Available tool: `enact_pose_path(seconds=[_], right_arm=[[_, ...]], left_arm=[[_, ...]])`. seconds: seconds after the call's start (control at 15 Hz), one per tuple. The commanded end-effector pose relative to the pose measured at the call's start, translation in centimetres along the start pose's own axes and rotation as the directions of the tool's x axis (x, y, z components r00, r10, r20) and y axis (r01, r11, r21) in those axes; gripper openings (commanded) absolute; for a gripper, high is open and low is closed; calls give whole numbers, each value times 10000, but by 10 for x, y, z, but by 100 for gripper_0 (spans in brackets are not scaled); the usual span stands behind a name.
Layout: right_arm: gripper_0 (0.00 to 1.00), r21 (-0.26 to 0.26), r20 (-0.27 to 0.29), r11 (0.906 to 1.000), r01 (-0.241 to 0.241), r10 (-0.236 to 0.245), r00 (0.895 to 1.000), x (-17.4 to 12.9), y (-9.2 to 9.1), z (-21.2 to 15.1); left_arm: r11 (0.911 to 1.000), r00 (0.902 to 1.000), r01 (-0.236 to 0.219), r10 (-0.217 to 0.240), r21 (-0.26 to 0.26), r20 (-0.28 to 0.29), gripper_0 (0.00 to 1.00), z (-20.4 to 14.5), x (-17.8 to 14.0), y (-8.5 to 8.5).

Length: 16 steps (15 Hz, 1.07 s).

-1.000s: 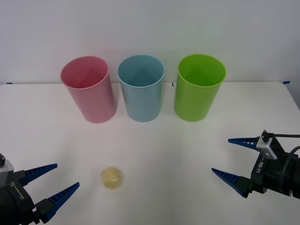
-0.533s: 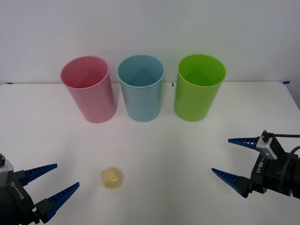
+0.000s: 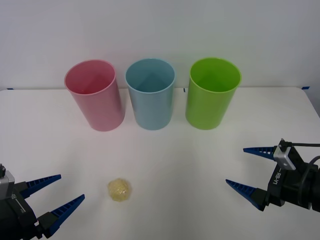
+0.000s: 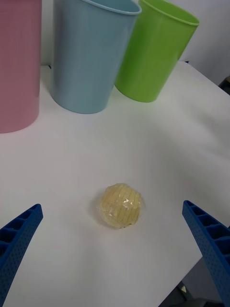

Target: Put cans in the blue bin and PET bottles in the pink bin and trash in the green bin.

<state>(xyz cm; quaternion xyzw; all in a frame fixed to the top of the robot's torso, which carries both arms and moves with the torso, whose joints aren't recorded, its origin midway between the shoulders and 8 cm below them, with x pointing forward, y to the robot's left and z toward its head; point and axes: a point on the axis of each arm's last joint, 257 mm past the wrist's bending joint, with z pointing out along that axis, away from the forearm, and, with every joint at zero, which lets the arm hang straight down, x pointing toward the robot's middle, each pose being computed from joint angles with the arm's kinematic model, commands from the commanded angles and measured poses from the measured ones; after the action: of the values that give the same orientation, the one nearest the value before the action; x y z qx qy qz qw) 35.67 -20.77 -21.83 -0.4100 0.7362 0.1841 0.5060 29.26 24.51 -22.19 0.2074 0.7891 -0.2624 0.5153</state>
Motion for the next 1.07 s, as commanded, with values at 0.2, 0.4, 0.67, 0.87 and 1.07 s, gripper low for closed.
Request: enact_pose_path(seconds=[0.2, 0.4, 0.67, 0.87, 1.07], right_arm=[[100, 0, 0, 10000, 0, 0, 10000, 0, 0, 0], [100, 0, 0, 10000, 0, 0, 10000, 0, 0, 0], [100, 0, 0, 10000, 0, 0, 10000, 0, 0, 0], [100, 0, 0, 10000, 0, 0, 10000, 0, 0, 0], [100, 0, 0, 10000, 0, 0, 10000, 0, 0, 0]], left_arm=[[10000, 10000, 0, 0, 0, 0, 100, 0, 0, 0], [10000, 10000, 0, 0, 0, 0, 100, 0, 0, 0], [10000, 10000, 0, 0, 0, 0, 100, 0, 0, 0], [10000, 10000, 0, 0, 0, 0, 100, 0, 0, 0], [10000, 10000, 0, 0, 0, 0, 100, 0, 0, 0]])
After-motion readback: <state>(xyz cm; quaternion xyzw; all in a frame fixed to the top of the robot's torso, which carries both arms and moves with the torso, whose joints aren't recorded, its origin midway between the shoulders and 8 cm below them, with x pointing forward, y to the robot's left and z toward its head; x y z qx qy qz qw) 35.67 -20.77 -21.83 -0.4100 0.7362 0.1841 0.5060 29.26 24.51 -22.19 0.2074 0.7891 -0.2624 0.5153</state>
